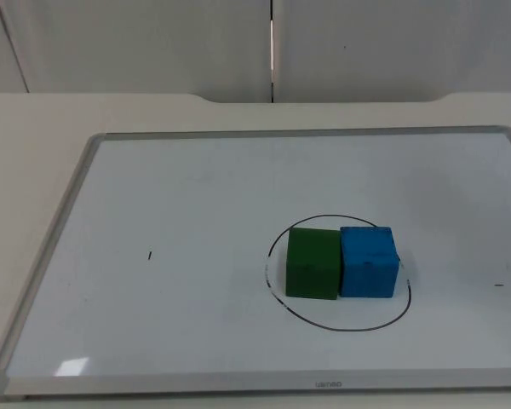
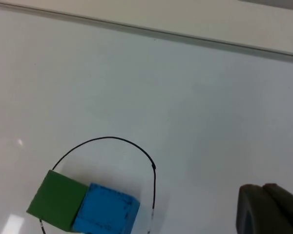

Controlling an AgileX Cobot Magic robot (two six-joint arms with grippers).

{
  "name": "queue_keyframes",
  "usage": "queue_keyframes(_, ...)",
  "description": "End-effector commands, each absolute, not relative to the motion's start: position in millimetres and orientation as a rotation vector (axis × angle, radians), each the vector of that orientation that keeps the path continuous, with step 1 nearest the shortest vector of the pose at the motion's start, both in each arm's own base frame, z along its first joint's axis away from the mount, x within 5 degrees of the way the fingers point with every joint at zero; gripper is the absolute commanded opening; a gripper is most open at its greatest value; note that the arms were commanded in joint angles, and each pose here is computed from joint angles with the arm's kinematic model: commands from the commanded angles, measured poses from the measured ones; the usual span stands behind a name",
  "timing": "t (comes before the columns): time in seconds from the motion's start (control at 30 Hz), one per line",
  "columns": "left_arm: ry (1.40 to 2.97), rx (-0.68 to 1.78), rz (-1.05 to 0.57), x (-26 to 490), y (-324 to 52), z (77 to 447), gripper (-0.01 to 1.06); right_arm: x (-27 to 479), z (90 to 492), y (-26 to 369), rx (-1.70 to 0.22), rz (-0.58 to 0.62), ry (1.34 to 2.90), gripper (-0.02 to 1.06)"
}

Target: Push the two cubes into the marked area.

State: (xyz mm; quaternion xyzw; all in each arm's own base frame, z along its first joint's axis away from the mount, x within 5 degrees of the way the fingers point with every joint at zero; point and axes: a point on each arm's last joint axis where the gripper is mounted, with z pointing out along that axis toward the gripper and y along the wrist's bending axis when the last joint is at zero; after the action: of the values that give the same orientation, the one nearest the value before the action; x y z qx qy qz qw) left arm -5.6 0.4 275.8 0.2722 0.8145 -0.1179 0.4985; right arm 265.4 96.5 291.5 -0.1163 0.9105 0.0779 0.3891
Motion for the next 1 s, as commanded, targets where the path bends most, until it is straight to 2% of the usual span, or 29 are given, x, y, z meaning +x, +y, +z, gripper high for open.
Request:
queue_keyframes(0.0, 1.971, 0.652, -0.288, -6, 0, 275, 0.00, 264, 294, 95, -0.292, 0.196, 2.306, 0.00)
queue_keyframes(0.23, 1.971, 0.652, -0.288, -6, 0, 275, 0.00, 256, 307, 92, -0.290, 0.198, 2.271, 0.00)
queue_keyframes(0.33, 1.971, 0.652, -0.288, -6, 0, 275, 0.00, 248, 319, 88, -0.298, 0.189, 2.222, 0.00)
queue_keyframes(0.5, 1.971, 0.652, -0.288, -6, 0, 275, 0.00, 214, 360, 73, -0.301, 0.172, 2.056, 0.00)
queue_keyframes(0.73, 1.971, 0.652, -0.288, -6, 0, 275, 0.00, 183, 386, 61, -0.280, 0.187, 1.943, 0.00)
queue_keyframes(0.97, 1.971, 0.652, -0.288, -6, 0, 275, 0.00, 171, 384, 56, -0.313, 0.147, 2.000, 0.00)
